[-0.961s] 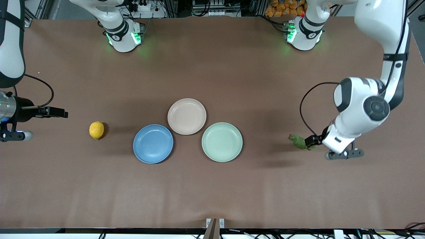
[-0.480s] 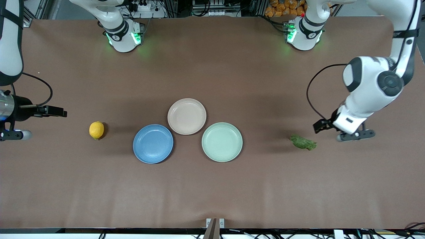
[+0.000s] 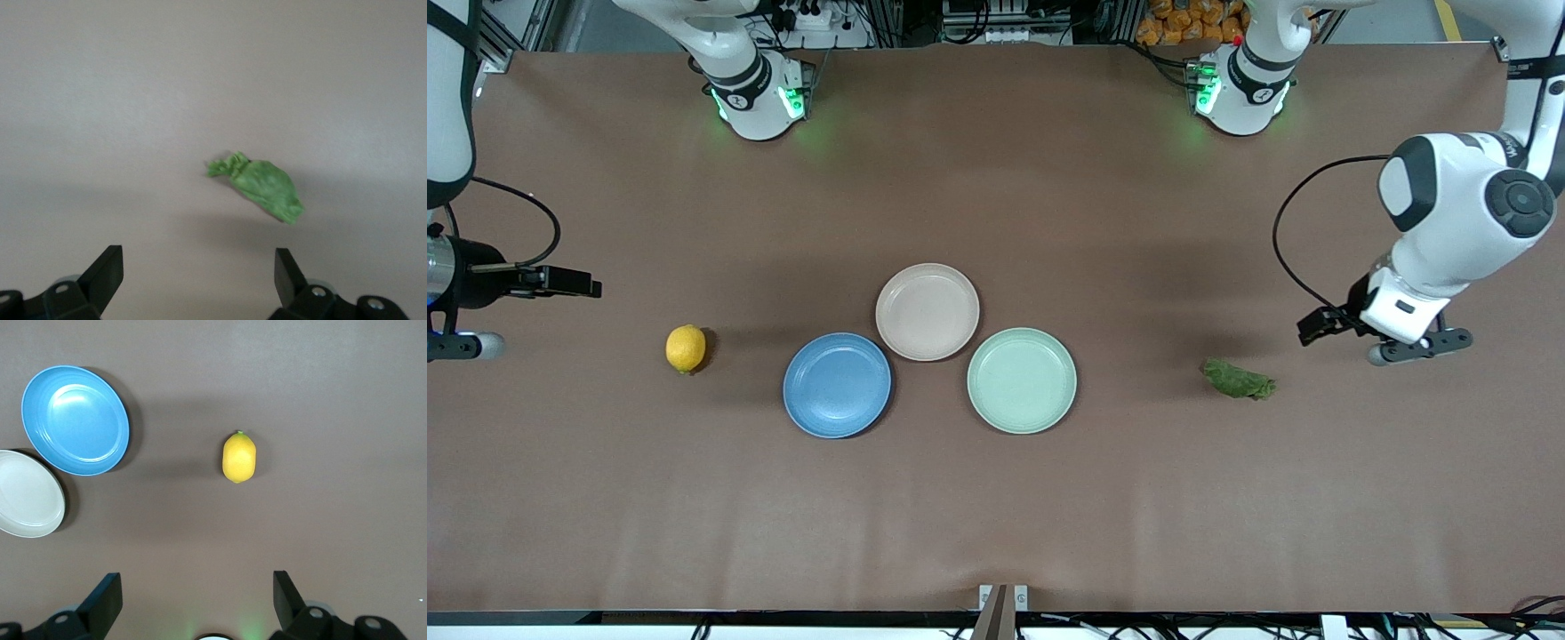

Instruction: Pick lemon and lettuce from blue and beige plates

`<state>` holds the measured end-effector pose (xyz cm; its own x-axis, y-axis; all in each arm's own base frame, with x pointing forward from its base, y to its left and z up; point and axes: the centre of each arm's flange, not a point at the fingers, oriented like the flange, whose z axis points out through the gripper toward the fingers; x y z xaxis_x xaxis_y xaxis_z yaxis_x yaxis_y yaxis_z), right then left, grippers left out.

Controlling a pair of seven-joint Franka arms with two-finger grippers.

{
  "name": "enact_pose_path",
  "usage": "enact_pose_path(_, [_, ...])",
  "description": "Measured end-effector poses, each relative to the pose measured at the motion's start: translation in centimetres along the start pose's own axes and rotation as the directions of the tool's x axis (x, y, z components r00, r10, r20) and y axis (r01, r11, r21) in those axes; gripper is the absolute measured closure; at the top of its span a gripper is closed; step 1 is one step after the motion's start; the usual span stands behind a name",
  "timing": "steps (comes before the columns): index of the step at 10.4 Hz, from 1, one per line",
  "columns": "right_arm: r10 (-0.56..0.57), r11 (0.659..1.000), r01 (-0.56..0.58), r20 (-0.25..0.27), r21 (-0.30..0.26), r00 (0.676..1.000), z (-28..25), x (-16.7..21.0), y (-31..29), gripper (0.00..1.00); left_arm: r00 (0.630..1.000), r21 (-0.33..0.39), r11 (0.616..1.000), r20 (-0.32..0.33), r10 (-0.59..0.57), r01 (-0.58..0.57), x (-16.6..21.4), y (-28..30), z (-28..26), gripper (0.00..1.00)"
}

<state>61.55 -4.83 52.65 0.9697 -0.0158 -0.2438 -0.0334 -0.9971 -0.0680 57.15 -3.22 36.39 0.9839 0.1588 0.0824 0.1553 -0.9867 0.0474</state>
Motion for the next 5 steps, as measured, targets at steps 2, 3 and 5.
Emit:
enact_pose_path(2, [0.001, 1.000, -0.001, 0.004, 0.000, 1.000, -0.1, -0.1, 0.0, 0.00, 1.000, -0.007, 1.000, -0.009, 0.022, -0.022, -1.1, 1.1, -1.0, 0.00])
enact_pose_path(3, [0.001, 1.000, -0.001, 0.008, 0.001, 1.000, -0.1, -0.2, 0.0, 0.00, 1.000, -0.009, 1.000, -0.014, 0.026, -0.026, -1.9, 1.1, -1.6, 0.00])
enact_pose_path(5, [0.001, 1.000, -0.001, 0.011, 0.001, 1.000, -0.1, -0.2, 0.0, 0.00, 0.999, -0.012, 0.999, -0.023, 0.034, -0.034, -3.4, 1.2, -2.7, 0.00])
